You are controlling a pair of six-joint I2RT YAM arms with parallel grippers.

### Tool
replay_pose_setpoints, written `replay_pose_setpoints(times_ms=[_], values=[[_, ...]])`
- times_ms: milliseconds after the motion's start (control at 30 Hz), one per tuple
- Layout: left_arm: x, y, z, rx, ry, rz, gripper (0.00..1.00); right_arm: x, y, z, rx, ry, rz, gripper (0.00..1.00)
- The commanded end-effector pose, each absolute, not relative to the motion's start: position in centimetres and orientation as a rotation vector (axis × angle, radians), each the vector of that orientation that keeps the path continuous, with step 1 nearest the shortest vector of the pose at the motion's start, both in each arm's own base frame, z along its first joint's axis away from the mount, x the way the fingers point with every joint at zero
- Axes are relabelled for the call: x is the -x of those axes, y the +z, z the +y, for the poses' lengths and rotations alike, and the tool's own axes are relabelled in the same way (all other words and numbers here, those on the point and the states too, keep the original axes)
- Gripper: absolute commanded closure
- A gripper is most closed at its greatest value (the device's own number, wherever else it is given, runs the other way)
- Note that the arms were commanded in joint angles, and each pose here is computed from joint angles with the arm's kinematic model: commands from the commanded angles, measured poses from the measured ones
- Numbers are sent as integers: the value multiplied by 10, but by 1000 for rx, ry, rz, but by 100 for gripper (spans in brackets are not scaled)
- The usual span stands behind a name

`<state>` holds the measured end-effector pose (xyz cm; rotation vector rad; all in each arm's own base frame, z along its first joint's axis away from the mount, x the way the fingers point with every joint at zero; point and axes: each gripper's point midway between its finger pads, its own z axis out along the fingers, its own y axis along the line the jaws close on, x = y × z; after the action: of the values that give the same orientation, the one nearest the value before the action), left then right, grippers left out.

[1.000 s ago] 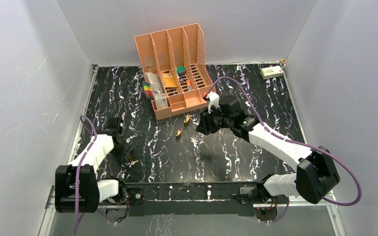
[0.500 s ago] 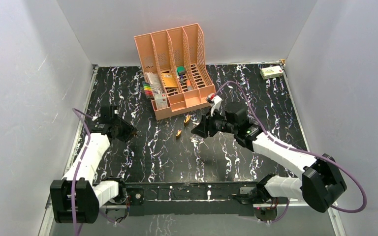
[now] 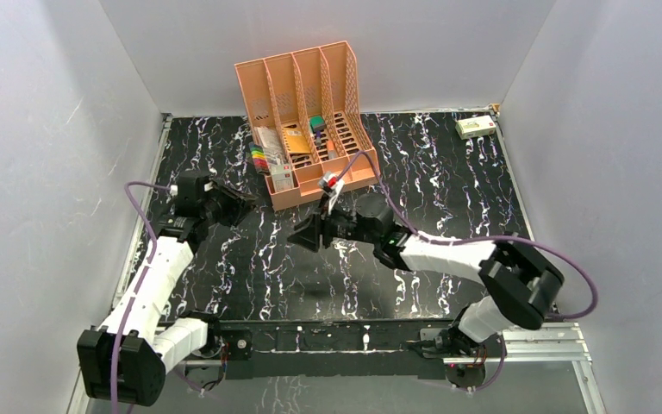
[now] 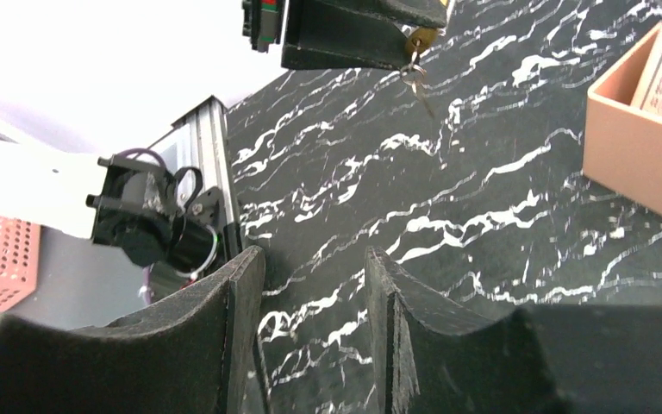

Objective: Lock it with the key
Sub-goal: Pick up the lock from the center of the board, then lock the lock.

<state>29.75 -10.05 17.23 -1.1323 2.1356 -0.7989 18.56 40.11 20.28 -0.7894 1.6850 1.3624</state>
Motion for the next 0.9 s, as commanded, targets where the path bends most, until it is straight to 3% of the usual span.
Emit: replay_pose_setpoints(times_ms=[0,200,867], values=[[-308,223,-129,1006,-946,2058,100,-196,270,432,729,1426,1401,44],[-306,236,-138,982,-1002,2038,100,-216,273,440,612,1403,1371,36],[-305,252,-150,994,-1123,1960,100,-270,295,472,407,1311,1338,34]])
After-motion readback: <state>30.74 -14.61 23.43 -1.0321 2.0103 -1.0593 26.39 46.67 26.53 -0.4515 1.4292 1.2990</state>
